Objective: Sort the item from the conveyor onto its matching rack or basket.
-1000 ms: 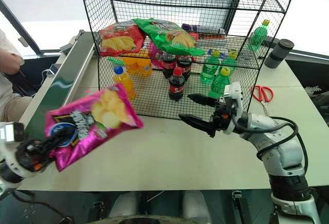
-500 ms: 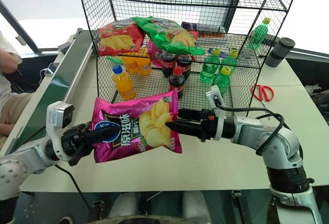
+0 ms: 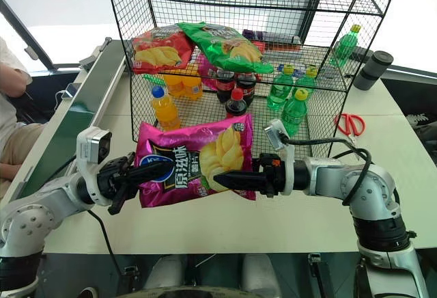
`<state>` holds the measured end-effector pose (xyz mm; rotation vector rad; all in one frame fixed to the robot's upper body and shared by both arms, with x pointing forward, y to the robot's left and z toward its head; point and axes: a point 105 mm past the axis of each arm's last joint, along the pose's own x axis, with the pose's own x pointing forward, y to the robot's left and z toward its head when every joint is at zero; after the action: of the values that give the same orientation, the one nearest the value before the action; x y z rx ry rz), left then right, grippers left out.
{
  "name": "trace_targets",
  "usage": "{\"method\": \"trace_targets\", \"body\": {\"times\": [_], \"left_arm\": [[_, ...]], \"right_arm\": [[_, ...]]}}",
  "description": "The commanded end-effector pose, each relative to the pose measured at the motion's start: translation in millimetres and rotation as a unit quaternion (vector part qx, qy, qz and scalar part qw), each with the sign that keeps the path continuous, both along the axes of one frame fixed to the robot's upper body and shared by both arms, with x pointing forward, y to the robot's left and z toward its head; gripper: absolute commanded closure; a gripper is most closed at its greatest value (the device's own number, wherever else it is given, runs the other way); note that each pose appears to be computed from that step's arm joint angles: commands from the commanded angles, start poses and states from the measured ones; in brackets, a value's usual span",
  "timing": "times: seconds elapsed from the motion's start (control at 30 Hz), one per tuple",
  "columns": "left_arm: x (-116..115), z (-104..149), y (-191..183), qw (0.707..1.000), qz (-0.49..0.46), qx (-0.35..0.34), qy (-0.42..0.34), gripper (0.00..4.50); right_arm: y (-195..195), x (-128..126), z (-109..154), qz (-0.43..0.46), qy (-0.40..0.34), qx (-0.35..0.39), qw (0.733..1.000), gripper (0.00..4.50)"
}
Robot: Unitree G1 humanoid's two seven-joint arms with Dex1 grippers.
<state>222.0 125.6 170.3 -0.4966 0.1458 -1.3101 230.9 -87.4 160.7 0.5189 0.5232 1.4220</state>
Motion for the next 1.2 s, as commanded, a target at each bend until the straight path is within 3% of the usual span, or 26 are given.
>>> {"method": "trace_targets", "body": {"times": [0.03, 0.17, 0.2, 0.27, 0.47, 0.5, 0.67, 0.87, 0.93, 1.13, 1.2], "left_arm": [[-2, 8, -3, 1.0, -0.004, -0.009, -0.018, 4.5], [5, 8, 6, 1.0, 0.018, -0.02, 0.011, 4.5], [5, 8, 6, 1.0, 0.018, -0.018, 0.012, 4.22], [4, 6, 7, 0.999, 0.013, -0.019, 0.027, 3.45], [14, -1, 20, 0.998, 0.056, -0.02, 0.027, 0.36], [16, -3, 24, 0.997, 0.065, -0.022, 0.03, 0.07], [24, -4, 28, 0.994, 0.103, -0.018, -0.012, 0.07], [28, 2, 16, 0.991, 0.113, -0.014, -0.077, 0.07], [29, 2, 10, 0.987, 0.109, 0.012, -0.121, 0.07], [36, -1, 1, 0.967, 0.095, 0.073, -0.224, 0.07], [38, 1, 1, 0.964, 0.097, 0.075, -0.236, 0.07]], "right_arm": [[1, -1, 7, 0.002, -0.03, 0.006, 1.0, 2.26], [-3, 1, 6, -0.017, -0.05, 0.008, 0.999, 4.22], [-5, 0, 5, -0.022, -0.06, 0.004, 0.998, 4.5], [-9, 0, 5, -0.037, -0.087, -0.001, 0.995, 4.5], [-31, -1, 13, -0.106, -0.126, 0.013, 0.986, 4.5], [-38, -4, 11, -0.119, -0.125, 0.01, 0.985, 4.5], [-69, -3, 27, -0.221, -0.122, 0.059, 0.966, 4.5], [-105, 6, 63, -0.368, -0.112, 0.178, 0.906, 4.5], [-116, 14, 74, -0.422, -0.114, 0.212, 0.874, 4.5], [-138, 41, 74, -0.539, -0.093, 0.237, 0.803, 4.5], [-137, 45, 67, -0.551, -0.082, 0.223, 0.8, 4.5]]}}
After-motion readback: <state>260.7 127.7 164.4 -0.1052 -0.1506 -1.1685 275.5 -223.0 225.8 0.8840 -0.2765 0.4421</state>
